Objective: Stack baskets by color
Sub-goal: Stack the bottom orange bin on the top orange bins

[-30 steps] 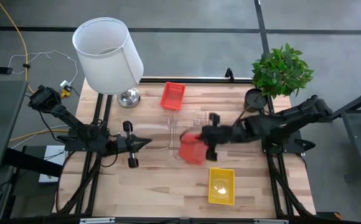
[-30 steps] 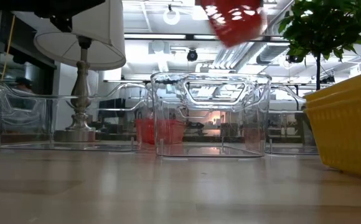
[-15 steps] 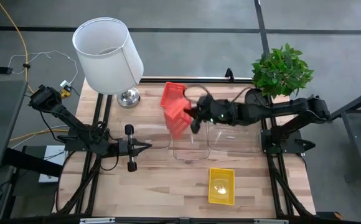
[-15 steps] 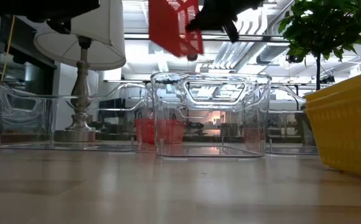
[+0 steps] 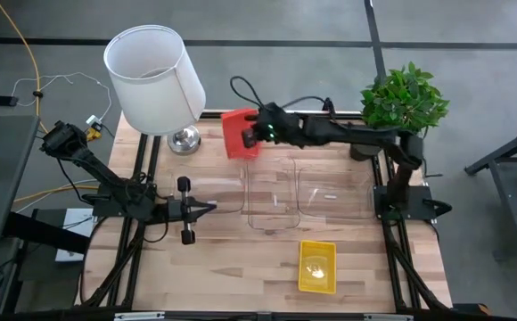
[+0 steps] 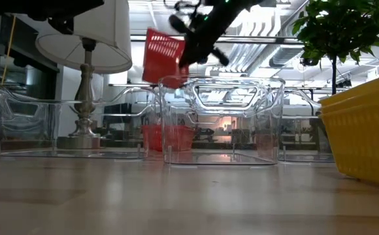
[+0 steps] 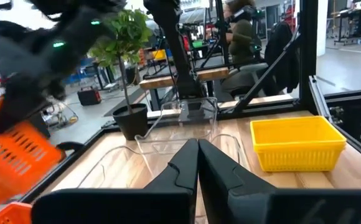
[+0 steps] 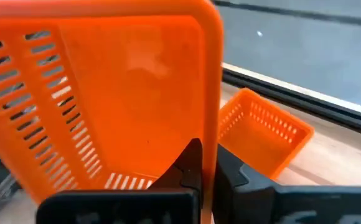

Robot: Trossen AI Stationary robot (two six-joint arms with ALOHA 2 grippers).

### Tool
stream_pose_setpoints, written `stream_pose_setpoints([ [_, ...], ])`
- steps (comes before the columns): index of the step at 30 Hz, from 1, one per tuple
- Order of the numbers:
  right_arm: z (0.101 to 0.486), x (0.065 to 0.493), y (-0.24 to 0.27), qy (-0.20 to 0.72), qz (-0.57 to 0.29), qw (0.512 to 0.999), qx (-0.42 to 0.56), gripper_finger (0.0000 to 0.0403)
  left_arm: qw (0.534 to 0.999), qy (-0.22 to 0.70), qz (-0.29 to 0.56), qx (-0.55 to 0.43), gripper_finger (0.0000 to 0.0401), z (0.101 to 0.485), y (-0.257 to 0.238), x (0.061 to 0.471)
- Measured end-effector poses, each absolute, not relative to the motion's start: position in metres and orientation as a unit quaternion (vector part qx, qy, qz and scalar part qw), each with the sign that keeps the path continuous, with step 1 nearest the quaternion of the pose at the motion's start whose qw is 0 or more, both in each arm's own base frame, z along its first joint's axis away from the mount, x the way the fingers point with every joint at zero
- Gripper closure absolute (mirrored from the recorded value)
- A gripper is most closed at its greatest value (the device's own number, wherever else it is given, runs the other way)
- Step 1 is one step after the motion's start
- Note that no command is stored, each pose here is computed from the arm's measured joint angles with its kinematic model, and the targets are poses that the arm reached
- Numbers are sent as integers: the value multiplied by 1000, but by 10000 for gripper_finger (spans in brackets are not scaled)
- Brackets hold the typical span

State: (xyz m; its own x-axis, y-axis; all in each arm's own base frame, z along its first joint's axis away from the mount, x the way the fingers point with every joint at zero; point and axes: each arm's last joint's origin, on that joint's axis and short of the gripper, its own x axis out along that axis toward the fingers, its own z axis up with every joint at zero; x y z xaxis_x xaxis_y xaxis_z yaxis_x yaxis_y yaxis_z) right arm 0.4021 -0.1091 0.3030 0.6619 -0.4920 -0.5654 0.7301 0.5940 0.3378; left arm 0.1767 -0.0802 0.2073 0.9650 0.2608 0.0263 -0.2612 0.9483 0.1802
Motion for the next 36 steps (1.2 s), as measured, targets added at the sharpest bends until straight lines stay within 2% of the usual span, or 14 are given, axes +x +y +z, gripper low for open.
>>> stream_pose_setpoints([
  [7,269,426,-144,240,-381,831,328,403,988,3,128,83,401,206,-82,176],
  [13,254,422,-165,240,-417,799,360,403,989,2,117,85,401,206,-87,173],
  [20,248,413,-170,265,-446,764,384,403,985,5,150,84,401,206,-86,172],
  [36,212,423,-174,300,-441,744,403,403,984,3,159,81,401,207,-85,172],
])
